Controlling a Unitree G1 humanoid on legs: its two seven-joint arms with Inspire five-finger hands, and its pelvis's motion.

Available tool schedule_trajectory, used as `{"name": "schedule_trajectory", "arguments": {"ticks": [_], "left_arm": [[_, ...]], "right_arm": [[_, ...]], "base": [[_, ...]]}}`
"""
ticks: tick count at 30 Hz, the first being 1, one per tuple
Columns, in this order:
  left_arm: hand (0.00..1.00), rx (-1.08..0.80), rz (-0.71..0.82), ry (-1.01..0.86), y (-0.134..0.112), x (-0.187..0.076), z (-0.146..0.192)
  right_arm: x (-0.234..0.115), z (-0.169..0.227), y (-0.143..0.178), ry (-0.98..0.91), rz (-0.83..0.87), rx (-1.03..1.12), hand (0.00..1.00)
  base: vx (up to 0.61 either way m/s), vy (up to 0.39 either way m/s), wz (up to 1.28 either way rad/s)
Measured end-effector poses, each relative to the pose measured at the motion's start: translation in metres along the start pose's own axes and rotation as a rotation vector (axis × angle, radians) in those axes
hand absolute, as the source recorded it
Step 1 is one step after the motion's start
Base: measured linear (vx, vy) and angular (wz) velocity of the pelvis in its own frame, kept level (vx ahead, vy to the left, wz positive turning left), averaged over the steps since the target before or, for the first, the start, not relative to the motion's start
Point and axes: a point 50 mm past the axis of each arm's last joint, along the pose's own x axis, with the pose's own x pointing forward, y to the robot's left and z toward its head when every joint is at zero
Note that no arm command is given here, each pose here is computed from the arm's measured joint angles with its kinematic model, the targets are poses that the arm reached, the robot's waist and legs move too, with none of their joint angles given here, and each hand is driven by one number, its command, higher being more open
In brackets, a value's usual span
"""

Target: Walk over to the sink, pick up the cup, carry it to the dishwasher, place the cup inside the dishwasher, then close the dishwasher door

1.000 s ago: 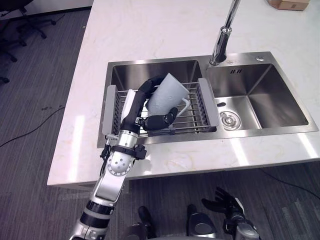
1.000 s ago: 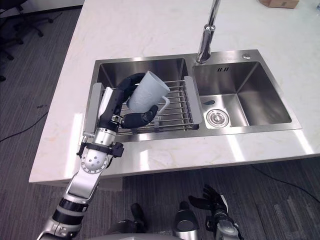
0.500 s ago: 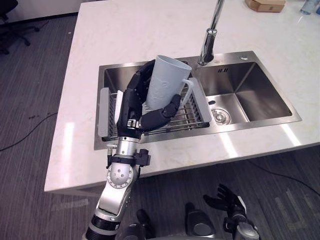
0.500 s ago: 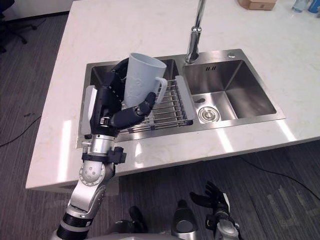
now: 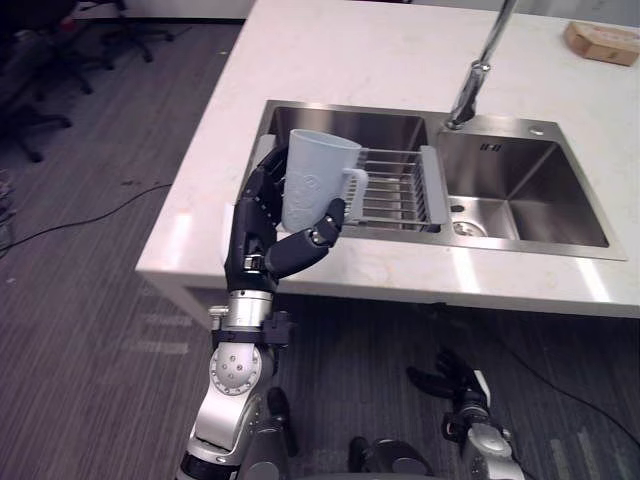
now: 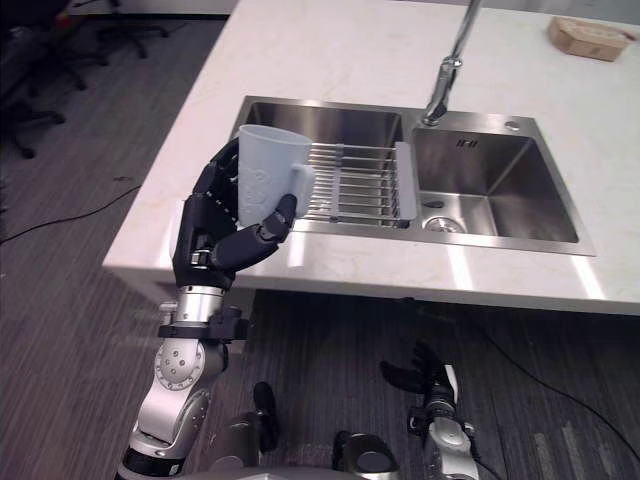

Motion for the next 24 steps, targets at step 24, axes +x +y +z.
{"name": "schedule_trajectory", "arguments": {"ticks": [24], "left_arm": [[0.30,0.038,0.031,0.084,0.009,-0.015,-0.015]], "right_arm": [[-0.015,-0.032,0.009,0.097,0.026,-0.111,0.90]], "base": [[-0.06,0.080,0.56]]}}
